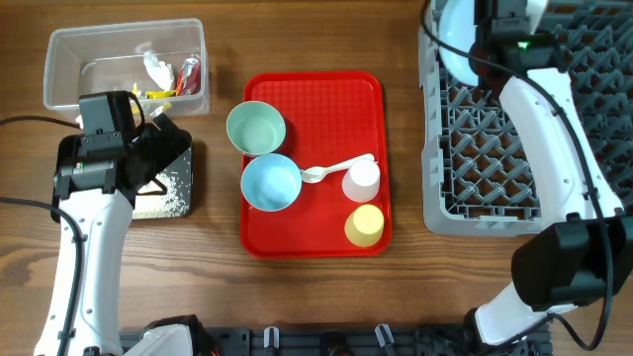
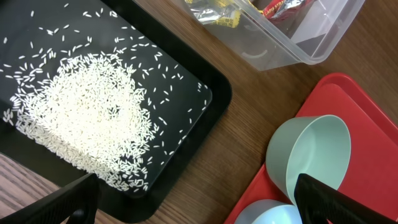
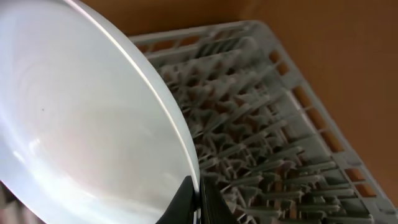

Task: Sort waste into correct bins and load items into the dishwasher rack
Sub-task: 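Lower the plate upright into the rack slots with the right gripper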

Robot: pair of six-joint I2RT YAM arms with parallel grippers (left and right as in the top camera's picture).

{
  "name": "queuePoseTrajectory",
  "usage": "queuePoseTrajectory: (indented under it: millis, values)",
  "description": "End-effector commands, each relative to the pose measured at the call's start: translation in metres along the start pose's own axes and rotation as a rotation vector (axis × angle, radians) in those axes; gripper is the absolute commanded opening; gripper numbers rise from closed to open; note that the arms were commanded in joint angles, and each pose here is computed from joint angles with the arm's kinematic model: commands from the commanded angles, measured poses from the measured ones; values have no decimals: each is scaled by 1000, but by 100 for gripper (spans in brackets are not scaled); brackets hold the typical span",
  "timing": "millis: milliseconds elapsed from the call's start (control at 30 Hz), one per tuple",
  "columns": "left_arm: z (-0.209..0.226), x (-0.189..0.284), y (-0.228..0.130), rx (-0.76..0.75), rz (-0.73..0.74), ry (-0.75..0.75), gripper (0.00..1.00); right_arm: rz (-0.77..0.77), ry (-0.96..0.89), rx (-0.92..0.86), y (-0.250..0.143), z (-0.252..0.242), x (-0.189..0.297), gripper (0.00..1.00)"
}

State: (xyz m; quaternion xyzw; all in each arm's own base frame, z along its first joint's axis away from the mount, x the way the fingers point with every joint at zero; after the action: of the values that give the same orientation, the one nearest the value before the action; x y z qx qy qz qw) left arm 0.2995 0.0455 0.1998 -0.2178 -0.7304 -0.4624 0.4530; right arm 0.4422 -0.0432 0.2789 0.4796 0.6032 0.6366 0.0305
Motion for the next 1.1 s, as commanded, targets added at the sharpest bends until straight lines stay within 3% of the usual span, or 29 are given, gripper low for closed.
queuePoseTrajectory:
  millis: [0,233,1067]
  values:
    - [2,0,4,13,-13,12,100,-85,-86,-114,22,-21,2,4]
    - [2,0,4,13,-12,12,100,-135,-127,-144,28,-19,-6,4]
    - [2,0,2,13,-3,16,100,-96,-168,-85,-1,11,-54,4]
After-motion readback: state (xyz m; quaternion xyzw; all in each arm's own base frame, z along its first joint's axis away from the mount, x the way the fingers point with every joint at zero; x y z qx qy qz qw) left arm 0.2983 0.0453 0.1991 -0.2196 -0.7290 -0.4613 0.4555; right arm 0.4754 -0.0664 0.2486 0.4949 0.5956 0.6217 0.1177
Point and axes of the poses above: each gripper's point midway between its finger pads, its own x axis back along the fingers, its own z axis along the line the jaws close on, y = z × x, the point moved 5 cm from there along x, back along the fingers, and after that the axes turned 12 degrees about -x, right-handed, at the moved point
